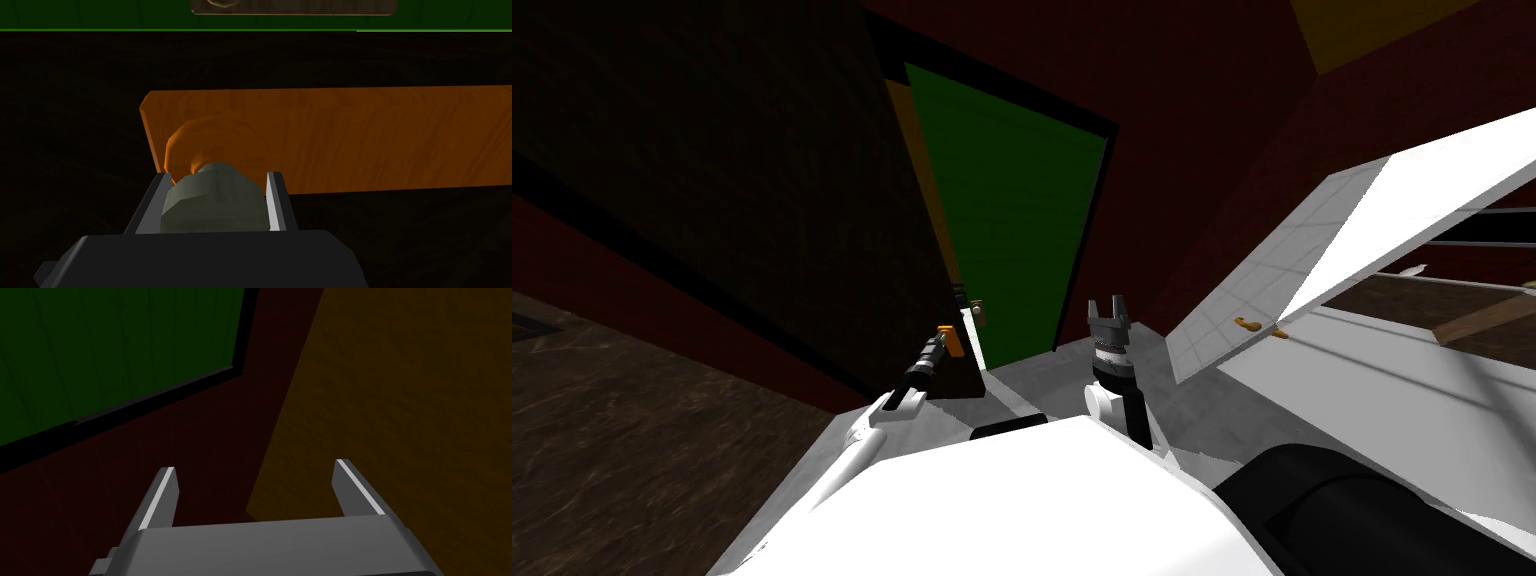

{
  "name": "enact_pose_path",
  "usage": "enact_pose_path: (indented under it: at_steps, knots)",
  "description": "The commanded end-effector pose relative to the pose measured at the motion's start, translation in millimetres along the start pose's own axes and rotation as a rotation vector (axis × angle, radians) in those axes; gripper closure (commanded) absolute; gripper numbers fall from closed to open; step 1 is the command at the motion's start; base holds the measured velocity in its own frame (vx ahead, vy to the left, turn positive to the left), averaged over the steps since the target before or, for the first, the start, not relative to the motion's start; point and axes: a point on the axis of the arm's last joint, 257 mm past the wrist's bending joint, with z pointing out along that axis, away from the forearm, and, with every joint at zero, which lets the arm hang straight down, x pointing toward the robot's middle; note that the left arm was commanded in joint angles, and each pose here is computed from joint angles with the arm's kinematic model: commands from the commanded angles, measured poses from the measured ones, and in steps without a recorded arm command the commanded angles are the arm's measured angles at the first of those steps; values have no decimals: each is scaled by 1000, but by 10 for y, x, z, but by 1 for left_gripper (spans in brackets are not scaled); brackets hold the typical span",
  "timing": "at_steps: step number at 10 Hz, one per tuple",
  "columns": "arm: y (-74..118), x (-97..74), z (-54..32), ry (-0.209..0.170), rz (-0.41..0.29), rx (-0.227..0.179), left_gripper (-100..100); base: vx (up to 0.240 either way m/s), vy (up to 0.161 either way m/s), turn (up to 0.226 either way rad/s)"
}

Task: Pull the door open

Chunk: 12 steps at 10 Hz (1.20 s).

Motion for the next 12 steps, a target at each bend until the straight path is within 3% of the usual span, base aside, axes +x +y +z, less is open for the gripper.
enact_pose_path:
  at_steps: [1,5,6,7,12]
  knots:
    - [-8,-9,-36,17,2,-2,100,-253,127,-163]
    - [-91,241,-59,104,-9,14,100,-196,143,-194]
    - [-39,177,-74,86,-5,1,100,-78,72,-79]
    - [-53,215,-143,117,-5,7,100,-179,87,-158]
    - [-84,268,-356,199,-5,16,100,-228,128,-126]
